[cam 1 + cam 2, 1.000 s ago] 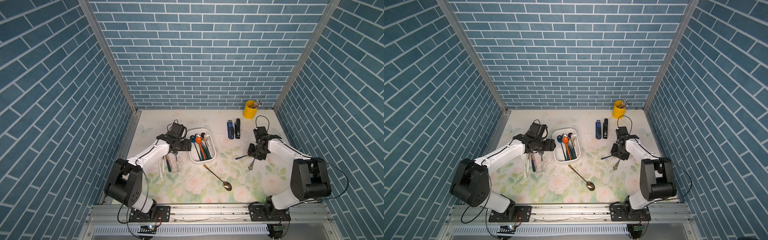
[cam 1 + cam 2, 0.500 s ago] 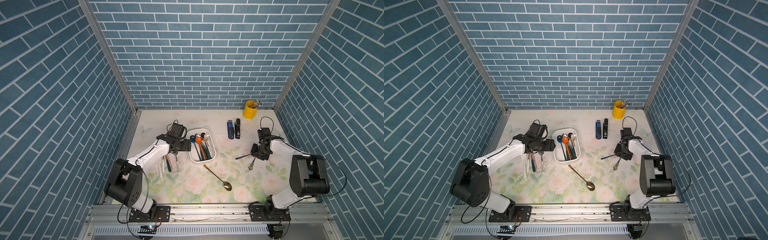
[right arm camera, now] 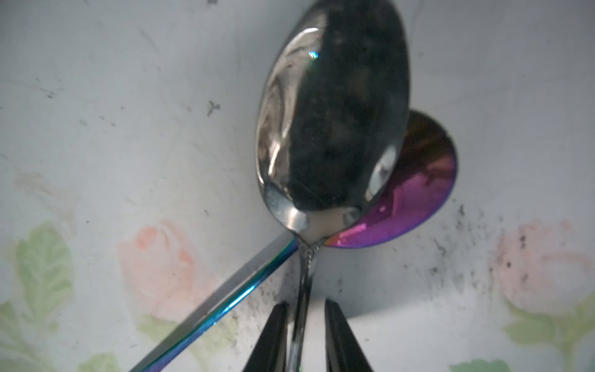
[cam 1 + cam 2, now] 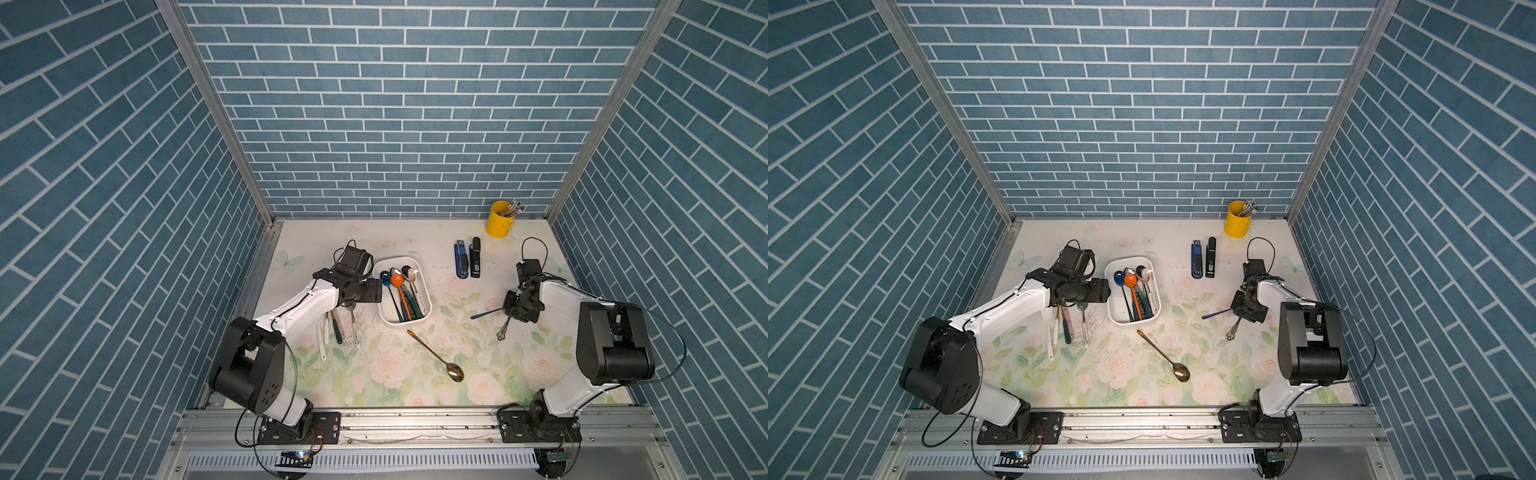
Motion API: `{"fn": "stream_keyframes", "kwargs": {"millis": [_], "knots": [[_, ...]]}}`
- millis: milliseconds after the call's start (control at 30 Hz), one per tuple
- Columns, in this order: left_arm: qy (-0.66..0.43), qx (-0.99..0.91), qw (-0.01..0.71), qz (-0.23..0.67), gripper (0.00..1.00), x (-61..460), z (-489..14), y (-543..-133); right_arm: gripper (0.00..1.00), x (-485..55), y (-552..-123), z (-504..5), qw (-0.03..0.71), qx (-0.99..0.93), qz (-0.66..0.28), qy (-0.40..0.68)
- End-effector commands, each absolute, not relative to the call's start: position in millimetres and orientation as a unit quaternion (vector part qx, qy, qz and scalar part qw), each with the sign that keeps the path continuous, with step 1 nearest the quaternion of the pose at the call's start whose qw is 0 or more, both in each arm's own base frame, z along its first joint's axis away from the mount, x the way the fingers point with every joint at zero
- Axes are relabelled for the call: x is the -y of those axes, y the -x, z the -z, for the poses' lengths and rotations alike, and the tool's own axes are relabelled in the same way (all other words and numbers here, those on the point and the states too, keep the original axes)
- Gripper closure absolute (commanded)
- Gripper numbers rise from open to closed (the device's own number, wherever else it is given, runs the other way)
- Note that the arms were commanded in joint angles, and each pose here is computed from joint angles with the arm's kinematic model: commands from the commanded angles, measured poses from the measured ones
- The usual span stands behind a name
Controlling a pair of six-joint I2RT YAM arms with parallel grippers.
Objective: Put the spoon into the storage box
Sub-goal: Pick up the spoon from the center of the board.
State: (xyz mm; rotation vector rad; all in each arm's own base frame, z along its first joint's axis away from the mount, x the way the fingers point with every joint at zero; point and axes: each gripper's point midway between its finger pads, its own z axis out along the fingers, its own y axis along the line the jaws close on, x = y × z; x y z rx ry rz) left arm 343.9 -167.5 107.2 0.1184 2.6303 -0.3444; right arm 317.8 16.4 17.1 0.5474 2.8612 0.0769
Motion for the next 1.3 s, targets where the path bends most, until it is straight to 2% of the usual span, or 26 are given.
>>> {"fn": "stream_keyframes", "kwargs": {"millis": [0, 400, 867, 1067, 1267], "knots": [[-0.043, -0.963, 0.237, 0.121, 0.19, 168.0, -110.6, -343.8, 0.82, -15.4, -298.8, 7.4, 0.073, -0.981, -0.018, -0.179], [-0.040, -0.964, 0.239, 0.109, 0.19, 163.7, -107.8, -344.4, 0.95, -11.3, -296.7, -4.1, 0.095, -0.980, -0.012, -0.177], [-0.003, -0.963, 0.237, 0.131, 0.18, 153.0, -106.5, -348.1, 0.97, -16.9, -323.4, -92.6, 0.167, -0.973, -0.028, -0.159], [0.052, -0.960, 0.228, 0.152, 0.18, 128.6, -99.0, -346.3, 0.98, -56.5, -344.8, -131.1, 0.192, -0.975, -0.045, -0.106], [0.110, -0.956, 0.207, 0.174, 0.18, 102.5, -81.6, -332.0, 0.98, -133.3, -369.4, -149.8, 0.196, -0.978, -0.065, -0.025]]}}
